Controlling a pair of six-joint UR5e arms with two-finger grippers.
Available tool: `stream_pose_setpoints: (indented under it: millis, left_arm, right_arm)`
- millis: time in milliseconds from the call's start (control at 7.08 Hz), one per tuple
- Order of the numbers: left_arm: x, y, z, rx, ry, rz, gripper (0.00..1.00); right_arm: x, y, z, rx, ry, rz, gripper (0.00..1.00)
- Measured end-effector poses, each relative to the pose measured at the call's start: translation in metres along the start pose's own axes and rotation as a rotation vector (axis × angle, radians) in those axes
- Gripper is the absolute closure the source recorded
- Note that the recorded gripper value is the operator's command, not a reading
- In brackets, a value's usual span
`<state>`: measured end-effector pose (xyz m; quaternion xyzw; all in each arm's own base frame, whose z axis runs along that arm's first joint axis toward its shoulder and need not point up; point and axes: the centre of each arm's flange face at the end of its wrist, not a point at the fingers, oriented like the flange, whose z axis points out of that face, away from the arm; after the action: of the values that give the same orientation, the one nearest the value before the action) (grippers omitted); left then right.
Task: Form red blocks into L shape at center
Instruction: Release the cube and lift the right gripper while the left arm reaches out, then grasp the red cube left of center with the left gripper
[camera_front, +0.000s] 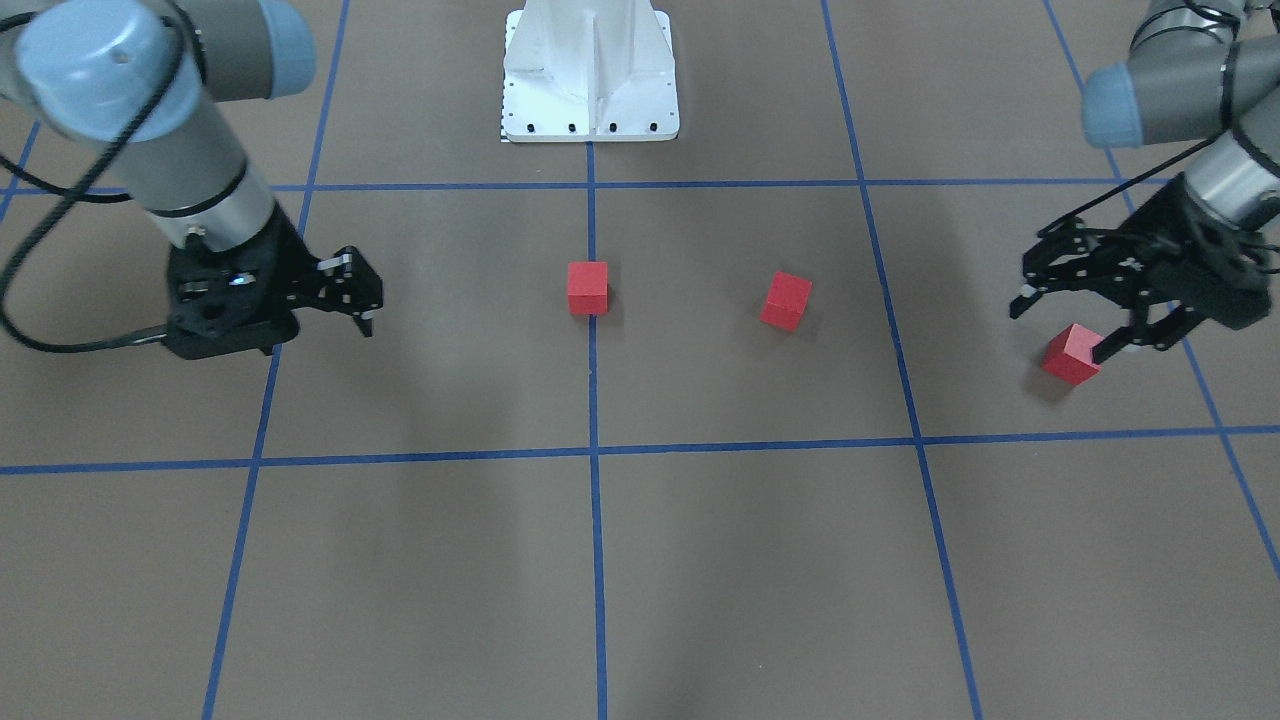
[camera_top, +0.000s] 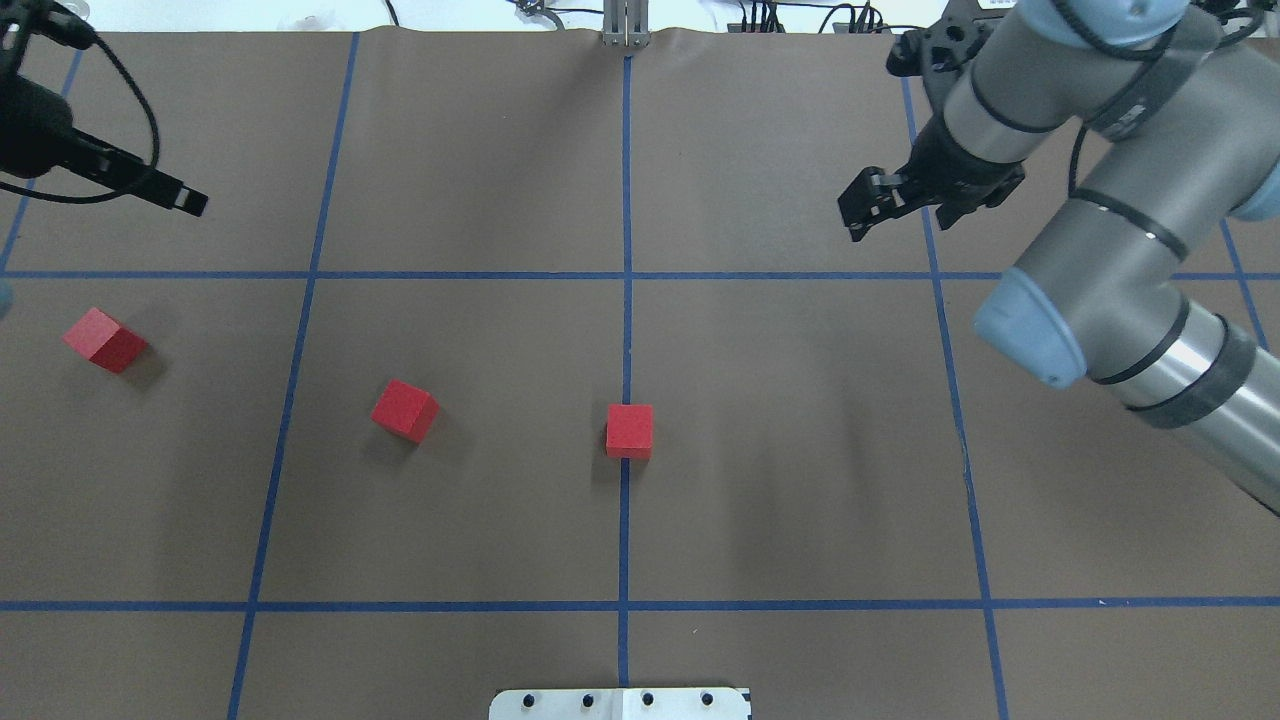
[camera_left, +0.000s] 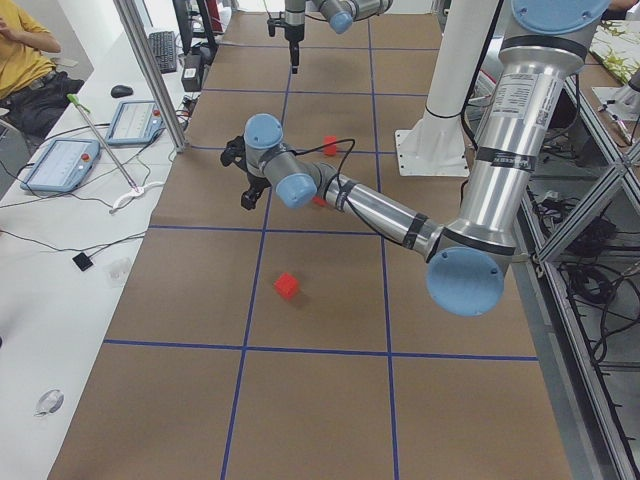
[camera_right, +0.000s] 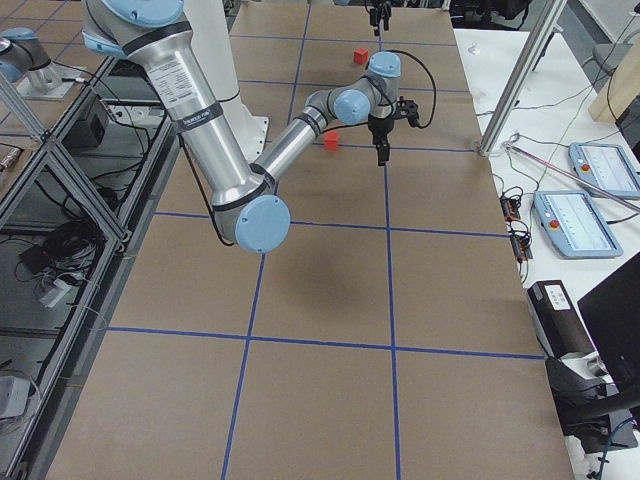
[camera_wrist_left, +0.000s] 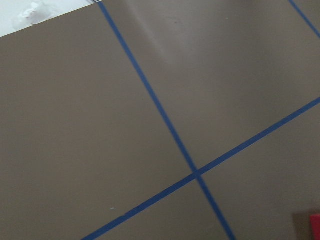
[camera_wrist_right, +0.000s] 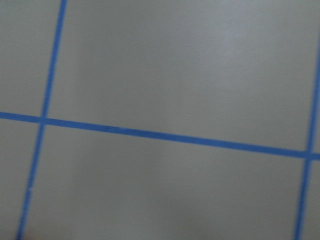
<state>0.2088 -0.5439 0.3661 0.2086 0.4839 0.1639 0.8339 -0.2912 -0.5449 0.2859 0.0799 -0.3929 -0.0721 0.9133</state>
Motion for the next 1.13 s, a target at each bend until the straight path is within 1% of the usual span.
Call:
stream_pose_setpoints:
  millis: [141,282,424,565,706,847,1130]
  left_arm:
    - [0.043,0.0,0.03,-0.007,-0.003,-0.01,0.0]
    - [0.077,0.009,0.06,-0.015,-0.022,-0.02,0.0]
    - [0.103,0.023,0.089,-0.026,-0.044,-0.026,0.0]
    - [0.123,0.036,0.112,-0.04,-0.057,-0.035,0.0]
    - [0.14,0.05,0.129,-0.056,-0.062,-0.062,0.0]
    - [0.156,0.062,0.146,-0.064,-0.074,-0.087,0.0]
    - [0.176,0.081,0.169,-0.074,-0.108,-0.094,0.0]
  right_arm:
    - [0.067,0.002,-0.007,-0.013,0.014,-0.057,0.01]
    - [0.133,0.012,-0.014,-0.028,0.026,-0.109,0.01]
    - [0.204,0.031,-0.023,-0.044,0.032,-0.155,0.01]
    - [0.263,0.053,-0.032,-0.053,0.038,-0.181,0.01]
    - [0.305,0.075,-0.036,-0.062,0.047,-0.184,0.01]
    - [0.328,0.091,-0.036,-0.072,0.055,-0.177,0.01]
    - [0.341,0.101,-0.036,-0.079,0.061,-0.167,0.01]
